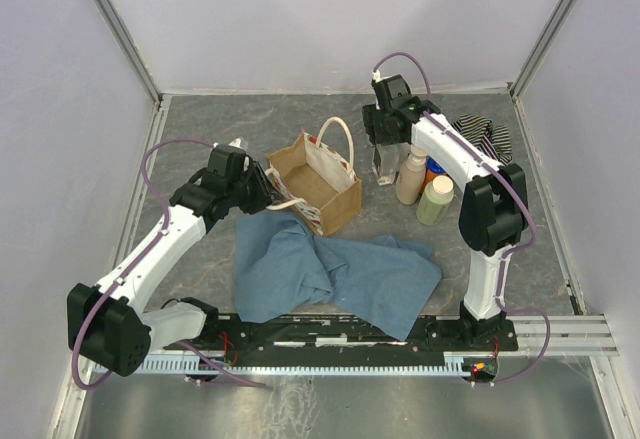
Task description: Take the personal care products out of the canvas bag
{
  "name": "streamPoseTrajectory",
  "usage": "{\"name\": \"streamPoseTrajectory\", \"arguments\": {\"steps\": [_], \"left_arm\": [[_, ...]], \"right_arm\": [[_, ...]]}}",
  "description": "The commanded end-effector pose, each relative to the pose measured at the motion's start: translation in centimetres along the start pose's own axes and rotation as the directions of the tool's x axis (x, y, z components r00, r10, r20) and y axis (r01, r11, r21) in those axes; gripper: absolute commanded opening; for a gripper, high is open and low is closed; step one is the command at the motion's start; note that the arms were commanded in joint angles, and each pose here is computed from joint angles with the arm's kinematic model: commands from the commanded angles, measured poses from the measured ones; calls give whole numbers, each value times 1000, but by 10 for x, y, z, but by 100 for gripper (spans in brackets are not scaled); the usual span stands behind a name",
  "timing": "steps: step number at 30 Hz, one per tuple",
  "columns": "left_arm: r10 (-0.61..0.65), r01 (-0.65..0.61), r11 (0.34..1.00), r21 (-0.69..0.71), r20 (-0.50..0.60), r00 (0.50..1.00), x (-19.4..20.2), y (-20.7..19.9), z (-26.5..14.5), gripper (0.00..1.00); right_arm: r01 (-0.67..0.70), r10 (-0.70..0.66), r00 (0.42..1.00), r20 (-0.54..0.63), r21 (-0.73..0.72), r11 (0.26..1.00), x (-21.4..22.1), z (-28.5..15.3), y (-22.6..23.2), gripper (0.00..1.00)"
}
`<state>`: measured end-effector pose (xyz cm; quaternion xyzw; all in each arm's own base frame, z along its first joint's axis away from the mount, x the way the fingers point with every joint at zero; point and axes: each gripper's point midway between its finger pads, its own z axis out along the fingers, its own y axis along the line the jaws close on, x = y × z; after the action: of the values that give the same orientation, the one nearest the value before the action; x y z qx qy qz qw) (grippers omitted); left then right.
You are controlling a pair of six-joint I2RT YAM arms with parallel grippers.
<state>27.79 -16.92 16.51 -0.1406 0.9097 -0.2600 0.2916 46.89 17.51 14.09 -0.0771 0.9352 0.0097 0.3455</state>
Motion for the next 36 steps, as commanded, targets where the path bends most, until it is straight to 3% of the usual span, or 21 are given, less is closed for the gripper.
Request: {"name": "streamPoseTrajectory", "arguments": {"steps": [1, 5, 10, 14, 22, 26, 31, 36], "left_arm": [[-21, 20, 999, 48, 30, 999, -8, -11, -3, 42], [-20, 18, 999, 51, 34, 999, -9, -12, -4, 49], [-12, 7, 998, 63, 74, 997, -18, -17, -9, 59], [5, -24, 990, 137, 137, 991, -30, -33, -19, 64], [81, -152, 971, 185, 344, 935, -69, -58, -69, 68], [141, -211, 973, 97, 477, 867, -102, -61, -104, 77], [232, -130, 968, -214, 574, 785, -158, -29, -139, 87], [316, -175, 930, -322, 459, 831, -198, -2, -110, 97]], "right_arm": [[-47, 46, 985, 166, 1, 999, -47, -21, -4, 74], [-53, 56, 981, 185, -19, 998, -54, -36, -2, 76], [-56, 100, 940, 327, -139, 989, -91, -109, 11, 78], [25, 71, 903, 424, -217, 976, -107, -164, 29, 82], [34, 87, 928, 363, -314, 949, -92, -198, 39, 84], [10, 93, 919, 383, -259, 966, -83, -221, 19, 86], [-47, 109, 925, 365, -176, 983, -65, -232, -15, 89], [-99, 148, 934, 325, -162, 982, -48, -228, -37, 100]]}}
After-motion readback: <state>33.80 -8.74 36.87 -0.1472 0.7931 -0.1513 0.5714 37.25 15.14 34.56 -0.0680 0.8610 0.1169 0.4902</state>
